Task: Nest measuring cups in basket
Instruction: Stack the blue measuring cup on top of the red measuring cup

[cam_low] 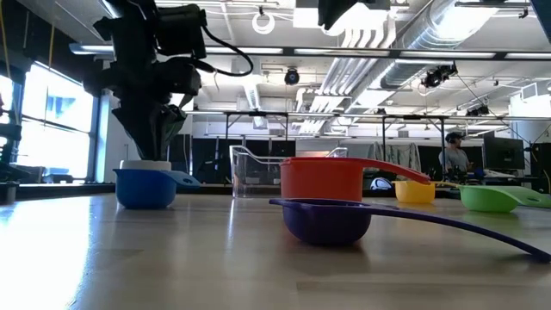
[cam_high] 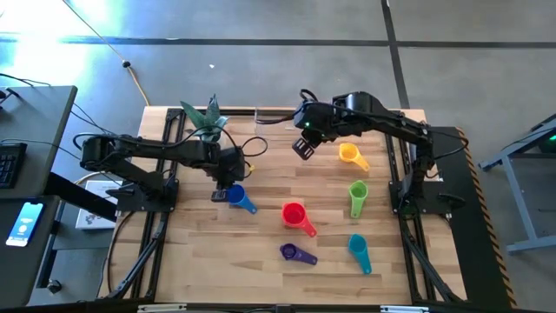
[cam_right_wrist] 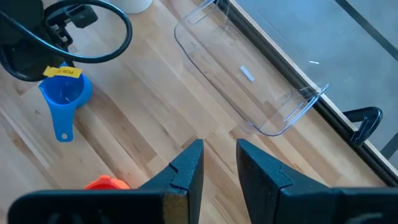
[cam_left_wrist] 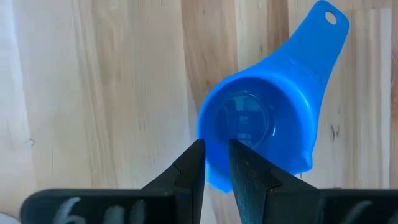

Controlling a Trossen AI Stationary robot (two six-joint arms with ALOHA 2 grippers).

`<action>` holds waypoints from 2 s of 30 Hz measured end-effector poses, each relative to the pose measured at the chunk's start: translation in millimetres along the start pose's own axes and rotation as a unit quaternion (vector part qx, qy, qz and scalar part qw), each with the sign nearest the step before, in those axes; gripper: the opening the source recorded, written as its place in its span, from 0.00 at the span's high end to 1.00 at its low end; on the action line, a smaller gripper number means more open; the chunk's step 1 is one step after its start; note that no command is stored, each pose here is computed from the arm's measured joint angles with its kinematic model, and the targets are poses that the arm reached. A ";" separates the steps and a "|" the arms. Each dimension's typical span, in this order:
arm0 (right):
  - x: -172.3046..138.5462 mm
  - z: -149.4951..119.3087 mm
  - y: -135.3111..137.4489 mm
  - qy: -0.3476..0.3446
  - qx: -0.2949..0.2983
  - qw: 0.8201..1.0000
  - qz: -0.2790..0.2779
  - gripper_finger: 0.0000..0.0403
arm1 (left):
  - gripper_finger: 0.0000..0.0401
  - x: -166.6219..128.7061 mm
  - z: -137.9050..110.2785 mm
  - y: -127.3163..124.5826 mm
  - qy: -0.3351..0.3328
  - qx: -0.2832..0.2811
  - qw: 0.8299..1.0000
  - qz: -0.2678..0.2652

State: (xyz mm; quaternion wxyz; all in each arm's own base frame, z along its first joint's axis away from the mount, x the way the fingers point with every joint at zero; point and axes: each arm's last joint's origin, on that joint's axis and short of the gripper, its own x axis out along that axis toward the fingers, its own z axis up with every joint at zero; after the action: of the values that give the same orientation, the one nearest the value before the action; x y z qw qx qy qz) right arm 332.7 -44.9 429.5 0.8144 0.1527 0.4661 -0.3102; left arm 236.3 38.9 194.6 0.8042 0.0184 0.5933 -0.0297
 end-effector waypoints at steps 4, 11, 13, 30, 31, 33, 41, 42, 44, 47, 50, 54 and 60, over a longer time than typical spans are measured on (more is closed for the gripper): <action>1.3 1.7 -3.3 0.001 -0.006 1.000 -0.002 0.78 | 0.85 -0.3 -0.3 4.2 -0.003 -0.007 1.000 0.004; 3.8 5.2 -10.4 0.002 -0.010 1.000 -0.007 0.78 | 0.85 -2.1 0.6 14.8 -0.019 -0.056 0.998 0.014; 4.5 6.2 -12.4 0.003 -0.014 1.000 -0.009 0.78 | 0.85 -4.9 2.0 19.3 -0.024 -0.084 0.996 0.017; 5.9 7.7 -15.7 0.007 -0.014 1.000 -0.004 0.78 | 0.85 -13.3 3.0 41.3 -0.047 -0.099 0.994 0.025; 5.9 7.8 -15.8 0.007 -0.014 1.000 -0.004 0.78 | 0.85 -13.4 3.5 41.7 -0.050 -0.098 0.994 0.026; 5.9 7.7 -15.7 0.008 -0.014 1.000 -0.002 0.78 | 0.85 -13.6 5.5 42.5 -0.060 -0.097 0.993 0.029; 5.9 7.4 -15.1 0.014 -0.013 1.000 0.009 0.78 | 0.85 -10.4 6.6 31.7 -0.053 -0.056 0.997 0.015; 5.9 7.4 -15.0 0.014 -0.013 1.000 0.010 0.78 | 0.85 -8.9 5.6 29.6 -0.049 -0.043 0.998 0.012; 5.9 7.4 -15.0 0.014 -0.010 1.000 0.010 0.78 | 0.85 -6.6 3.3 25.6 -0.038 -0.025 0.999 0.007; 5.9 7.4 -15.0 0.014 -0.010 1.000 0.010 0.78 | 0.85 -4.0 0.7 19.6 -0.022 -0.019 1.000 -0.001; 5.9 7.4 -15.0 0.014 -0.010 1.000 0.010 0.78 | 0.85 -2.9 0.7 16.0 -0.020 -0.024 1.000 -0.005; 5.8 7.3 -14.8 0.014 -0.010 1.000 0.010 0.78 | 0.85 -2.6 1.4 13.6 -0.020 -0.022 1.000 -0.006; 5.8 7.3 -14.8 0.014 -0.010 1.000 0.010 0.78 | 0.85 -2.5 1.6 12.3 -0.019 -0.045 0.999 -0.008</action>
State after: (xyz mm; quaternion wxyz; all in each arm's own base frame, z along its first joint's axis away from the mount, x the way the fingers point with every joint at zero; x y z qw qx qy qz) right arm 330.1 -62.2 428.9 0.8123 0.1535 0.4790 -0.2954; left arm 238.0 51.1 197.5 0.8151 -0.0231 0.5788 -0.0092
